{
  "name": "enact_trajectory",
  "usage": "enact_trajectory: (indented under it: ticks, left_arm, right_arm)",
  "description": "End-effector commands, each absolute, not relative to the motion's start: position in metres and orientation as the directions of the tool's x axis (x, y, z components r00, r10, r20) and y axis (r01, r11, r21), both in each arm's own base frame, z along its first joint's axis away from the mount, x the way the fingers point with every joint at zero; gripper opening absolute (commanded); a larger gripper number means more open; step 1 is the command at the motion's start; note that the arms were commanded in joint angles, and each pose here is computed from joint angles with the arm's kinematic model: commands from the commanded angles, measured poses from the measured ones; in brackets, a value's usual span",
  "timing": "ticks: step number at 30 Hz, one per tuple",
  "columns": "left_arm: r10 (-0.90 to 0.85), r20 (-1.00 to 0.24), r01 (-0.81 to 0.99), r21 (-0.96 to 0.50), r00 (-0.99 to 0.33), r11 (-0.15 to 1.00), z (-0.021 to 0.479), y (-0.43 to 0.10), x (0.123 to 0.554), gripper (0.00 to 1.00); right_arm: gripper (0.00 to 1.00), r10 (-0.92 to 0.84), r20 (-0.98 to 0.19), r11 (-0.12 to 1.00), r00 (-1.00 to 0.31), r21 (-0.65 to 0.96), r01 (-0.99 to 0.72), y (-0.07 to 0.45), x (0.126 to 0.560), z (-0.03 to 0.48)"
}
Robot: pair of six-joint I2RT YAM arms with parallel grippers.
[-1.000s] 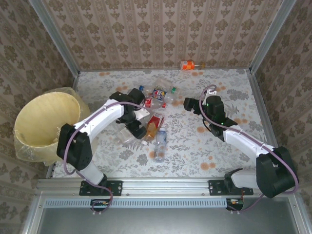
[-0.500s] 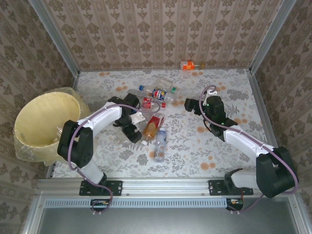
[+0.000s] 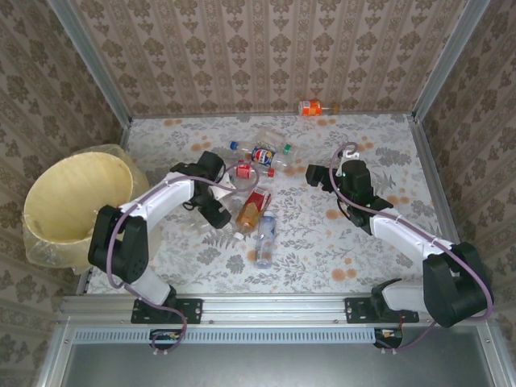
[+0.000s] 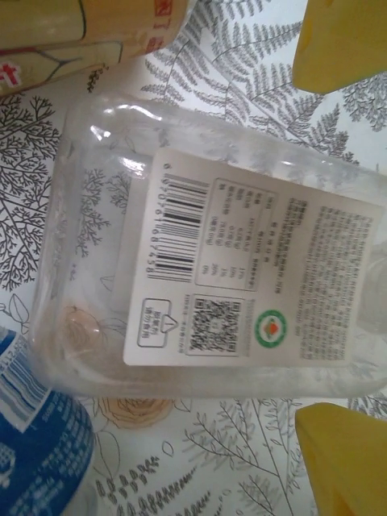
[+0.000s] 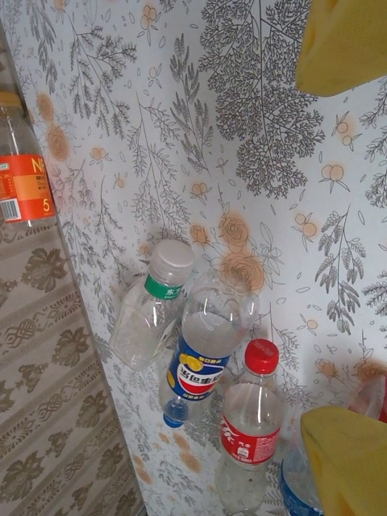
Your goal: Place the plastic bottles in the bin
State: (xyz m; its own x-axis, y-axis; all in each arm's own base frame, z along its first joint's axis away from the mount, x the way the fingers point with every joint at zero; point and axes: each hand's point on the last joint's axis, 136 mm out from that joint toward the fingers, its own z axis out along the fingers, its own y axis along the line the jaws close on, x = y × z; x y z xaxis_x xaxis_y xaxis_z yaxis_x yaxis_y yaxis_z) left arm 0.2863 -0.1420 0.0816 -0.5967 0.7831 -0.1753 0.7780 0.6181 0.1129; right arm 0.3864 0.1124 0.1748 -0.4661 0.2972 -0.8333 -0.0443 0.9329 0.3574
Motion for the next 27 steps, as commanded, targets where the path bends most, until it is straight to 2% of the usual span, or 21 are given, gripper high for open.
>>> enact_trajectory:
  ticks: [1,4,9,19,27]
  left_arm:
    - [0.794,-0.179,0.783,0.144,-0.581,0.605,0.085,-0.135,0.29,1.0]
    - [0.806,-0.121,0.8,0.103,-0.58,0.591,0.073,-0.135,0.285,1.0]
    - [0.798,-0.111,0.8,0.036,-0.592,0.598,0.062,-0.136,0.284,1.0]
    - [0.802,-0.079,0.798,0.087,-0.591,0.597,0.044,-0.132,0.298,0.96]
    - [0.794,-0.1,0.782,0.137,-0.6,0.608,0.06,-0.129,0.306,0.92]
  right_arm:
    - [1.0,0.284,-0.839,0.942,-0.464,0.334,-0.028,0.107,0.388,0.168]
    - [1.0,0.283,-0.838,0.942,-0.466,0.335,-0.03,0.108,0.388,0.168]
    - [1.0,0.279,-0.841,0.944,-0.465,0.329,-0.029,0.106,0.386,0.168]
    - [1.0,0.282,-0.84,0.944,-0.464,0.33,-0.025,0.103,0.385,0.167]
    - [1.0,0.283,-0.843,0.943,-0.457,0.331,-0.025,0.102,0.386,0.169]
